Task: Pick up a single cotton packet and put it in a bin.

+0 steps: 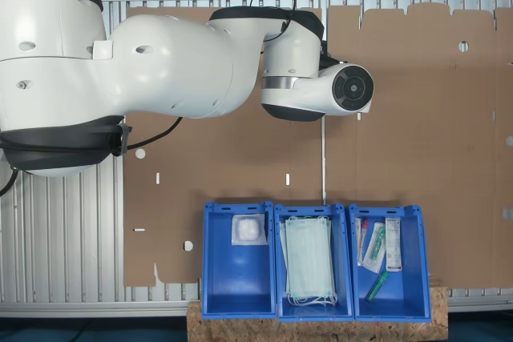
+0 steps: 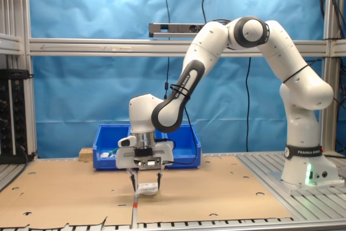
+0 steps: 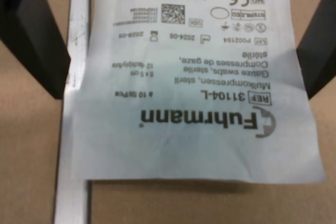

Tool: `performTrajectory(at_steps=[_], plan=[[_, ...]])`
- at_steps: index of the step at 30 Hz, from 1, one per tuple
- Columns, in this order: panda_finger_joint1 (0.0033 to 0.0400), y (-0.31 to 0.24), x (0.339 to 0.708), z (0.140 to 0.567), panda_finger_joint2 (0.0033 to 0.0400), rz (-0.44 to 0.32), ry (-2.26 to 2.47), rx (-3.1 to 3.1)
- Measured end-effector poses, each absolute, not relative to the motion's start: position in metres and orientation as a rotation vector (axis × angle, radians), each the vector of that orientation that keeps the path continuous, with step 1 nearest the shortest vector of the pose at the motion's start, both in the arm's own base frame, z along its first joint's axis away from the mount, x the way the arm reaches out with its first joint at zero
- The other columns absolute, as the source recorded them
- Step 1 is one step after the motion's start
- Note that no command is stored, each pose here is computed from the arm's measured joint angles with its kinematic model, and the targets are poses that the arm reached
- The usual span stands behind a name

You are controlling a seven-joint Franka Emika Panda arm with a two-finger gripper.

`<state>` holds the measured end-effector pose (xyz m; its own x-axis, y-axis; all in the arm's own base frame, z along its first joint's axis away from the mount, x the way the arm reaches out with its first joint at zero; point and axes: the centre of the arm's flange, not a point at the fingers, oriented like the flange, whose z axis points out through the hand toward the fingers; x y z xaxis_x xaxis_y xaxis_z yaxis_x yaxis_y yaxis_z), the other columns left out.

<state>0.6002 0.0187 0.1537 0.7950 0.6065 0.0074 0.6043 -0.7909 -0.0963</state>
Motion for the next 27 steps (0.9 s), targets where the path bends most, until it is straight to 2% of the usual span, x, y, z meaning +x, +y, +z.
performTrajectory(at_steps=[21,22,26,27], plan=[[0.0400,0.0187,0.6002,0.1537,0.0400,0.036,-0.976,-2.887],[0.0290,0.0187,0.6002,0.1537,0.0290,0.036,-0.976,-2.887],[0.0290,0.0187,0.6002,0.1537,0.0290,0.036,-0.976,-2.887],[0.0205,0.0187,0.6002,0.1537,0.0205,0.036,-0.976,-2.887]])
